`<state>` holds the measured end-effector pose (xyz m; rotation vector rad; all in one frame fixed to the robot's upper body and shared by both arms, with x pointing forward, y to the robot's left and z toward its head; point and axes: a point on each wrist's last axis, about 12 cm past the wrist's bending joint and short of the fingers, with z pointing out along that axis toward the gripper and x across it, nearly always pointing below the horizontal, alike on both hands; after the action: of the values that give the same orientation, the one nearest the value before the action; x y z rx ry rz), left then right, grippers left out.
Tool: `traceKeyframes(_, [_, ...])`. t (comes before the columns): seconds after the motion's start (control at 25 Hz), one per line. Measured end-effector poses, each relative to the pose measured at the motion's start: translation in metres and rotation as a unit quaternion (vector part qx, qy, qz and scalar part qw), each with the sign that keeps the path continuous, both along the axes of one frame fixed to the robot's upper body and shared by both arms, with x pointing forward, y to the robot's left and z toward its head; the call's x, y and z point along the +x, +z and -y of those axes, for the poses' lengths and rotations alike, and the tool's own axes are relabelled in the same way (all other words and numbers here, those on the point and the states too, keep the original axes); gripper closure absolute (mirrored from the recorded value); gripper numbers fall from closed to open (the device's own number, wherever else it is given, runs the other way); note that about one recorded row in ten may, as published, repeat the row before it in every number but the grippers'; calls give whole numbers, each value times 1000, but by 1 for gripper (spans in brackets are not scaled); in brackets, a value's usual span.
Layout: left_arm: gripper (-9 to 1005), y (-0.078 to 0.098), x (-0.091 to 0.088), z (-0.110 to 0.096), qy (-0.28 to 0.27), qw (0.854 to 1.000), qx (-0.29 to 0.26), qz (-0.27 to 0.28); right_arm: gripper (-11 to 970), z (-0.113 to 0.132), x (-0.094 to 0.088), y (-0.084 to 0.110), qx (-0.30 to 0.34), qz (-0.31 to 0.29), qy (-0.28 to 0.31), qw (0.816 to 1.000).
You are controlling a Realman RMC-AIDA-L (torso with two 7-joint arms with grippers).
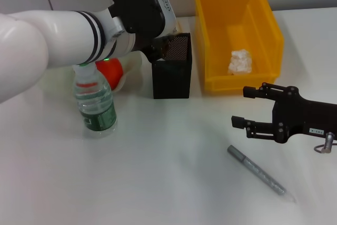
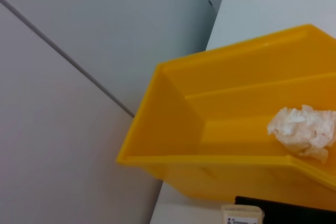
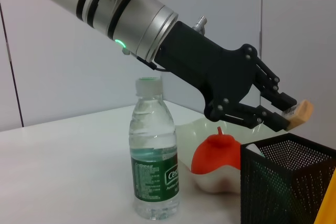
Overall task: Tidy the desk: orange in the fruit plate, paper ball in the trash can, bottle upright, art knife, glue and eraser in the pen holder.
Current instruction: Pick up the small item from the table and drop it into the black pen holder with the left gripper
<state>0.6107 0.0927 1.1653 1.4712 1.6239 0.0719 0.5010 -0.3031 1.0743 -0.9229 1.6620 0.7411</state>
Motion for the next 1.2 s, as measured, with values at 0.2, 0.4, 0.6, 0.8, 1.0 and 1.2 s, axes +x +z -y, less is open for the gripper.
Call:
traceKeyframes(0.2, [738,0,0,0,0,1000,1,0,199,0,1,0,0,1,1,1000])
traceKeyframes(0.4, [737,0,0,0,-1,1000,1,0,199,-1,1,1,0,2,2,1000])
traceKeyframes(0.6, [678,0,-1,1,-2,1000,1,0,199,-1,2,1,-1,2,1,1000])
traceKeyframes(0.8, [661,-1,-1,2,-4,1000,2,1,199,-1,2,1,-1,2,0,1000])
traceKeyframes(1.0, [655,0,-2,3,-6,1000,0,2,199,-1,2,1,-1,2,-1,1000])
traceKeyframes(1.2, [641,7,-6,5,-10,1000,-13,9,199,0,2,1,-1,2,-2,1000])
